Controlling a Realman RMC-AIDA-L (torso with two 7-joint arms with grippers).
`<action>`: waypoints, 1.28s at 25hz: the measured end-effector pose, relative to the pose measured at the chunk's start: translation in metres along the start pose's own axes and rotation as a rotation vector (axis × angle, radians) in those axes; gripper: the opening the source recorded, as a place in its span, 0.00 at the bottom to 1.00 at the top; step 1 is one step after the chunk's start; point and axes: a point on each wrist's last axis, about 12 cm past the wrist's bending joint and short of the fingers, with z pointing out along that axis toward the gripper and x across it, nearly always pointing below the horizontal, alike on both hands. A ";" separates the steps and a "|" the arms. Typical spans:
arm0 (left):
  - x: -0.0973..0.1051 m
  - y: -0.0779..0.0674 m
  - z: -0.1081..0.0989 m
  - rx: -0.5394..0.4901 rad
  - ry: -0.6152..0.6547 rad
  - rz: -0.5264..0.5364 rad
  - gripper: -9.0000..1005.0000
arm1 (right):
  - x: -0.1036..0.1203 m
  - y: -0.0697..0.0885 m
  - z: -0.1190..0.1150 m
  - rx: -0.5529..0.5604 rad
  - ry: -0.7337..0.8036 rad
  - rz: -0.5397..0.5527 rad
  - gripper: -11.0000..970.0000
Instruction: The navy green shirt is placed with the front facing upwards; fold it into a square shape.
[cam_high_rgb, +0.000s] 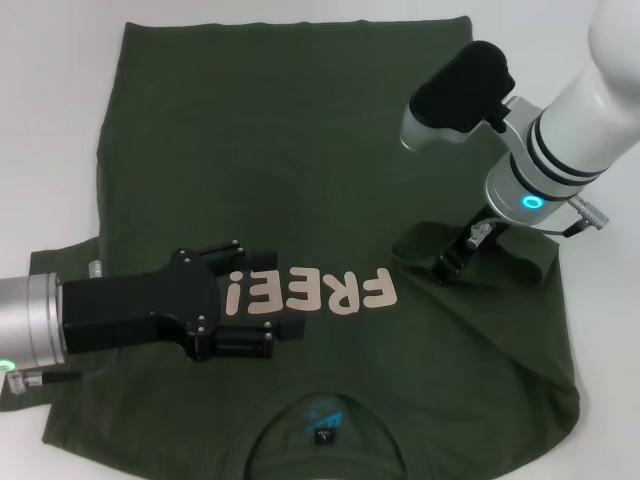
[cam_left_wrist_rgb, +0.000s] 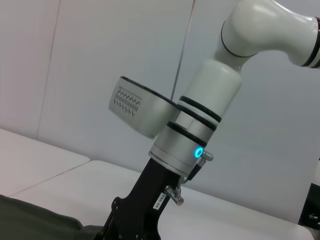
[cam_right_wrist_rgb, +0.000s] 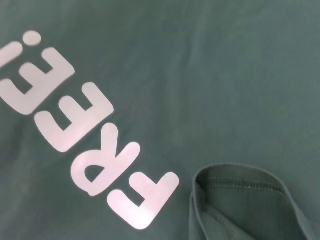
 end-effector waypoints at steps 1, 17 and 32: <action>0.000 0.000 0.000 0.000 0.000 0.000 0.85 | 0.000 0.001 0.001 0.006 0.002 -0.003 0.52; 0.000 0.000 0.000 0.001 0.000 0.000 0.85 | -0.001 0.008 0.010 0.051 0.020 -0.049 0.52; 0.000 0.000 0.000 0.000 -0.002 0.003 0.84 | -0.003 0.013 0.017 0.095 0.023 -0.074 0.50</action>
